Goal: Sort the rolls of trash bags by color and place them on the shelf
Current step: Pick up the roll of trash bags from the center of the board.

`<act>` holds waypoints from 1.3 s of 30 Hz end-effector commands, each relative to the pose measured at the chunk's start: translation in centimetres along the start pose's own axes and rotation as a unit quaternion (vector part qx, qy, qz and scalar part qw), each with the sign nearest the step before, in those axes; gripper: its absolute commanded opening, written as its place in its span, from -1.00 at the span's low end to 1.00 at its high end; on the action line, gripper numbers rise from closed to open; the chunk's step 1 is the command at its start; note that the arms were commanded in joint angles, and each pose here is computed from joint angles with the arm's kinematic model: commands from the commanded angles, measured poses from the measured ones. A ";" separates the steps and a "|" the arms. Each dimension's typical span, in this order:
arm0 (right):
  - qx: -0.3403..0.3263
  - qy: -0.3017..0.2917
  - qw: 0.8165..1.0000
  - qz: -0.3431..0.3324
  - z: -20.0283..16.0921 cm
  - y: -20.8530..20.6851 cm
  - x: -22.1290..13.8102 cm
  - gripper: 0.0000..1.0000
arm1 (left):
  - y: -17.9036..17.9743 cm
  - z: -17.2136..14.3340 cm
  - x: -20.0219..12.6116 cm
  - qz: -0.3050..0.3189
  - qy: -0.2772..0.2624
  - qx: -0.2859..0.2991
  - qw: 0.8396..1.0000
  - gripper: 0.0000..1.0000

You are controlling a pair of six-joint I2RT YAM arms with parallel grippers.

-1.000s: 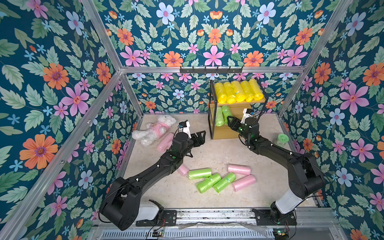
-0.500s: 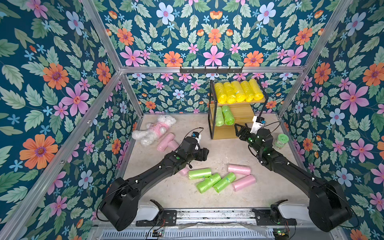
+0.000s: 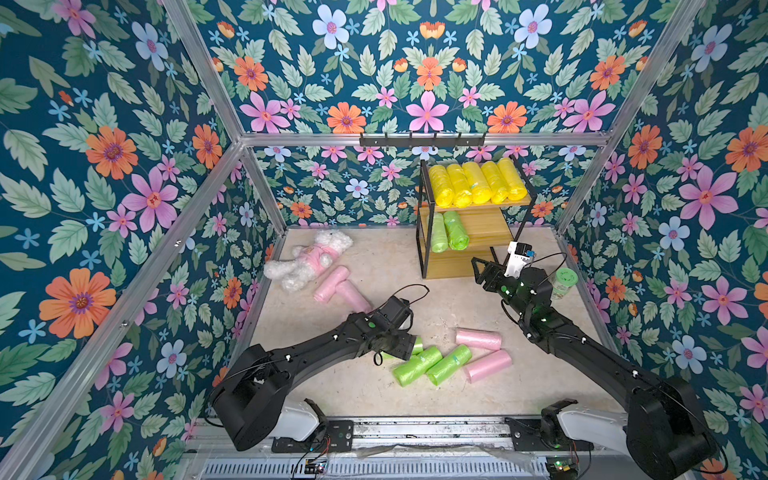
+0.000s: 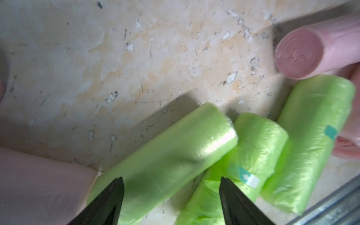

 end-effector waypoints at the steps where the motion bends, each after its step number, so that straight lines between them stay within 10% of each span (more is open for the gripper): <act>1: 0.005 -0.006 1.000 0.015 0.2 0.3 0.0 0.54 | 0.5 -0.7 -0.3 0.025 0.006 -0.018 1.000 0.66; 25: 0.030 0.018 0.999 0.029 -0.8 -0.4 0.8 0.56 | -1.5 1.3 2.0 0.101 0.054 0.151 0.982 0.83; 39: 0.033 0.019 0.999 0.017 -1.3 -1.0 0.2 0.55 | 0.1 5.3 5.2 0.064 0.022 0.063 0.996 0.52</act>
Point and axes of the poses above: each gripper's point midway between its finger pads, its own x axis out along the fingers, its own y axis along the line the jaws close on, z = x × y, the point moved 9 cm from there along -x, back along the fingers, and after that the axes turned 6 degrees about x, right-handed, at the moved point
